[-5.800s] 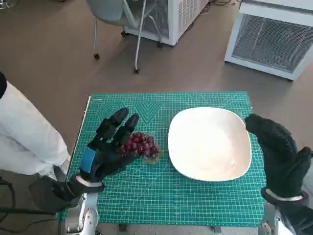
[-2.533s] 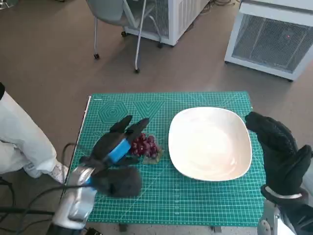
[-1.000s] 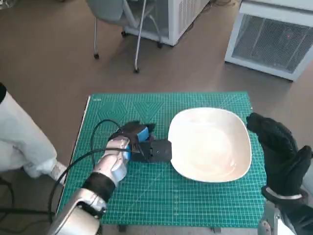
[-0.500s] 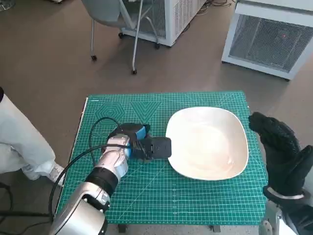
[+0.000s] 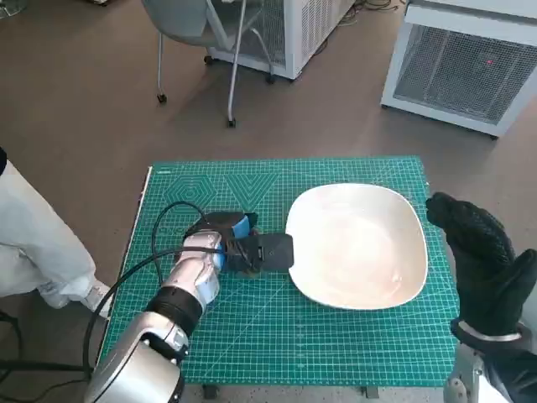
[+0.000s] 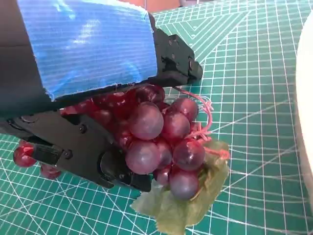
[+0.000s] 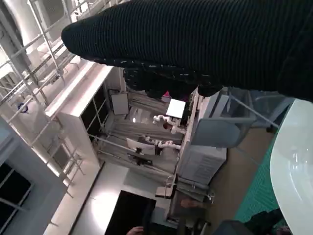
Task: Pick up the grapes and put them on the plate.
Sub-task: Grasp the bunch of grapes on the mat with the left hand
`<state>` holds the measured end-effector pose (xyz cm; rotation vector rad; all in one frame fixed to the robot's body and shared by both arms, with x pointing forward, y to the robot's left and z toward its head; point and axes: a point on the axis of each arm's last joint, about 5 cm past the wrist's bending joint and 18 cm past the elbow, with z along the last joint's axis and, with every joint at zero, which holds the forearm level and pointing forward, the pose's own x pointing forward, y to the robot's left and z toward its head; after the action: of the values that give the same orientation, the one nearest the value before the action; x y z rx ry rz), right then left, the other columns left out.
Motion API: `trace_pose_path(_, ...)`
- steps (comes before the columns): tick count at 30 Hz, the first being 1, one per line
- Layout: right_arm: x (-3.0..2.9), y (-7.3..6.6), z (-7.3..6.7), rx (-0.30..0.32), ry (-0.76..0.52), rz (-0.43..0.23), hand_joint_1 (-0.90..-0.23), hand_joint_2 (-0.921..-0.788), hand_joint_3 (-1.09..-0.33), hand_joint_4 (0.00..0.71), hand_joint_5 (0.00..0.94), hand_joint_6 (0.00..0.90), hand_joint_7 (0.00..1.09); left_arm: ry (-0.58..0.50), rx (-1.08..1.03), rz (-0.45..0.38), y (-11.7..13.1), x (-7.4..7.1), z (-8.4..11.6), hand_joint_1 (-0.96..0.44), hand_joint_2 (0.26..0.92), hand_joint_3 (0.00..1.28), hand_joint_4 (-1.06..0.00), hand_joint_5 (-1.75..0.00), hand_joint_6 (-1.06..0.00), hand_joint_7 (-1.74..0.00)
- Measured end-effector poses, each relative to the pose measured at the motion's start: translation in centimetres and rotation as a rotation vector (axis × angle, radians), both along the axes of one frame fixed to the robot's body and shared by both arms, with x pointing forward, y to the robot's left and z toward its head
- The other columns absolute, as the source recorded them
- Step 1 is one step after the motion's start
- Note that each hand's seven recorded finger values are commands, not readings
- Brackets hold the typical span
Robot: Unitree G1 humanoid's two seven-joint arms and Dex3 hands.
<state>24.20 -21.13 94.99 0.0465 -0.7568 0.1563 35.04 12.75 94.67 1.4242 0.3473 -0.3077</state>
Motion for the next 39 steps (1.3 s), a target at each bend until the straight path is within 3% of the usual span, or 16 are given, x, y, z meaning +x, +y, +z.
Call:
trace_pose_path(1, 0.0, 0.0, 0.0, 0.0, 0.0, 0.0, -0.48, -0.921, -0.537, 0.529, 0.002, 0.176, 0.59, -0.018, 0.003, -0.003, 0.0, 0.0, -0.1, 0.33, 0.692, 0.61, -0.49, -1.39, -0.57, -0.03)
trace_pose_path(4, 0.0, 0.0, 0.0, -0.001, 0.0, 0.0, -0.48, -0.921, -0.536, 0.529, 0.002, 0.177, 0.59, -0.075, 0.025, -0.021, 0.1, -0.2, -0.5, 0.36, 0.68, 0.73, -0.43, -1.58, -0.65, -0.06)
trace_pose_path(14, 0.04, -0.1, 0.0, -0.002, 0.003, 0.0, -0.479, -0.921, -0.536, 0.53, 0.002, 0.178, 0.59, -0.149, 0.066, -0.071, 0.1, -0.6, -1.4, 0.36, 0.813, 0.53, -0.39, -1.6, -0.74, -0.14)
trace_pose_path(23, 0.08, -0.1, 0.0, -0.003, 0.005, 0.002, -0.479, -0.921, -0.536, 0.53, 0.002, 0.179, 0.59, -0.129, 0.065, -0.076, 0.1, -0.6, -1.3, 0.36, 0.834, 0.49, -0.39, -1.58, -0.72, -0.14)
trace_pose_path(31, 0.23, -0.1, 0.1, -0.005, 0.003, 0.007, -0.481, -0.921, -0.536, 0.53, 0.002, 0.179, 0.59, -0.112, 0.064, -0.075, 0.1, -0.6, -1.2, 0.35, 0.896, 0.35, -0.42, -1.53, -0.69, -0.17)
trace_pose_path(39, 0.44, -0.1, 0.2, -0.003, 0.0, 0.008, -0.484, -0.921, -0.533, 0.53, 0.002, 0.181, 0.58, -0.11, 0.059, -0.073, 0.2, -0.6, -1.1, 0.35, 0.887, 0.38, -0.41, -1.55, -0.65, -0.15)
